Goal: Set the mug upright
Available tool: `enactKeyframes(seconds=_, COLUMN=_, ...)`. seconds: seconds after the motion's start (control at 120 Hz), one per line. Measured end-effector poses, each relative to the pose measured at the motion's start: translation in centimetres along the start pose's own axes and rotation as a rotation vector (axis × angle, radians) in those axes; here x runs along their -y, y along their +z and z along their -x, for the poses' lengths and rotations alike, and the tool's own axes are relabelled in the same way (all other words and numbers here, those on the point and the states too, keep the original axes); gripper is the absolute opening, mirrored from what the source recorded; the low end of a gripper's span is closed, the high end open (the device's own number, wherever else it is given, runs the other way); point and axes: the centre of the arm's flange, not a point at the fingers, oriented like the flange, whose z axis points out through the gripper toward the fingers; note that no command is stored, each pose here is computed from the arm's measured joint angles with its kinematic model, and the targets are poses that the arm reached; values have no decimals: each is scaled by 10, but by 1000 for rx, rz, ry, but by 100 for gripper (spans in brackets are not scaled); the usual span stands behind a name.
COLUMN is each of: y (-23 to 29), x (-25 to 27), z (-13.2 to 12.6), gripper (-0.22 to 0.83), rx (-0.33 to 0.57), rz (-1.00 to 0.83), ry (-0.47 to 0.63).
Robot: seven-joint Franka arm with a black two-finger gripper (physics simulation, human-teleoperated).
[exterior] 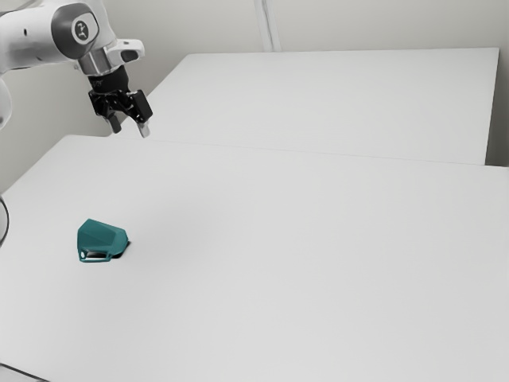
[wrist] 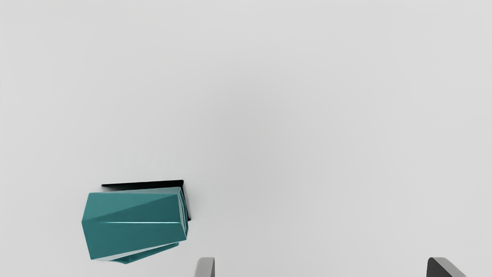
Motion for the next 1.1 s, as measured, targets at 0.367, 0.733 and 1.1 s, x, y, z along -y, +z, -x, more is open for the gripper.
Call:
enactKeyframes(seconds=0.367, y=0, x=7, z=4, gripper=62, rx=-5, rz=-2, ry=-32)
enactKeyframes(seconds=0.733, y=21, x=158, z=86, gripper=61, rx=-72, rz=291, ry=-254)
enactKeyframes(seconds=1.1, y=163, x=286, z=141, gripper=62, rx=-115, rz=616, ry=-308)
